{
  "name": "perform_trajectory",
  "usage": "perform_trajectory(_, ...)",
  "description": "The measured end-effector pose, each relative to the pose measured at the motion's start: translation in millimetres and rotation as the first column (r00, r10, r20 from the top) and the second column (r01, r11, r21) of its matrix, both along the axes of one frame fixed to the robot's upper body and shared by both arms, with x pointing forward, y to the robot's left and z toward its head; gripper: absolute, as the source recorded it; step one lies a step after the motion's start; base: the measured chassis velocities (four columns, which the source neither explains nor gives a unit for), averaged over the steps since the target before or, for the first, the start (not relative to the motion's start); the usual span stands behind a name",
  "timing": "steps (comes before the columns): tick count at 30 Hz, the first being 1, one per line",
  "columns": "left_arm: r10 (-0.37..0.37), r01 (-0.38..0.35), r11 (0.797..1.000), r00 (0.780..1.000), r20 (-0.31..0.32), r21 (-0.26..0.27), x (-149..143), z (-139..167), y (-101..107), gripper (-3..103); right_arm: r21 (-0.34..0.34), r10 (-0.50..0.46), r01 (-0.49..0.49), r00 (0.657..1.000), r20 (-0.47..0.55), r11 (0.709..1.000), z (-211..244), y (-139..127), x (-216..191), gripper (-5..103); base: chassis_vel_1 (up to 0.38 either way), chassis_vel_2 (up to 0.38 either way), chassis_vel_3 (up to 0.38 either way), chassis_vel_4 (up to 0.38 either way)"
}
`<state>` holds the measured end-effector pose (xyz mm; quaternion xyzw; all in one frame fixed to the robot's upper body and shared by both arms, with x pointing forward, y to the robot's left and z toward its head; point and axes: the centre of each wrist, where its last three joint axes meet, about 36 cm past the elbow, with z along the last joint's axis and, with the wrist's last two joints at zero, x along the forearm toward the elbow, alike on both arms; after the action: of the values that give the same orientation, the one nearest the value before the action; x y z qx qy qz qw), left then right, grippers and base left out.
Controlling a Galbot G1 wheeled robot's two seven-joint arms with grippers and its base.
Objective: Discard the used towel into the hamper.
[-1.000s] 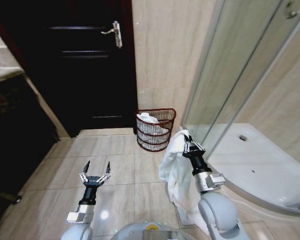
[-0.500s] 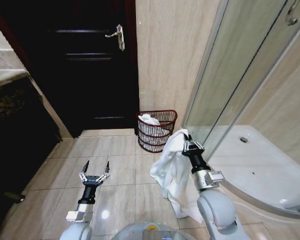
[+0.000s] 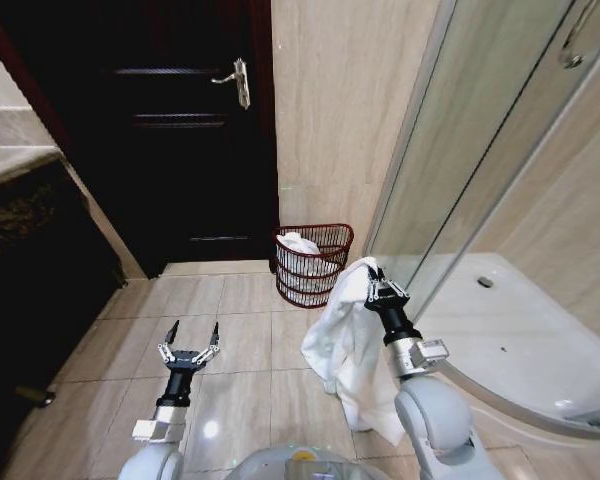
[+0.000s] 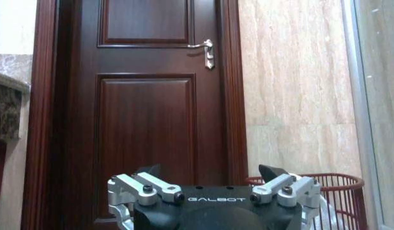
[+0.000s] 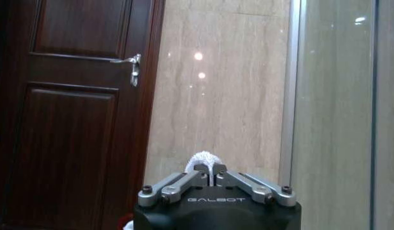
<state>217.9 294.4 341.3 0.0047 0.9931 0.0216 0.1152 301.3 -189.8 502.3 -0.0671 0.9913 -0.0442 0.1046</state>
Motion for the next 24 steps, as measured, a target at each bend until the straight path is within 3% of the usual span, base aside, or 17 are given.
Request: perform_trajectory(24,-0.004,0.004,1.000,1.000,0.003,0.003,-1.2,0.6,0.7,100,0.053,0.014,-0.016,0.999,0.028,0.998,1.5,0.3,2.8,2,0.000,0.000,0.000,0.000)
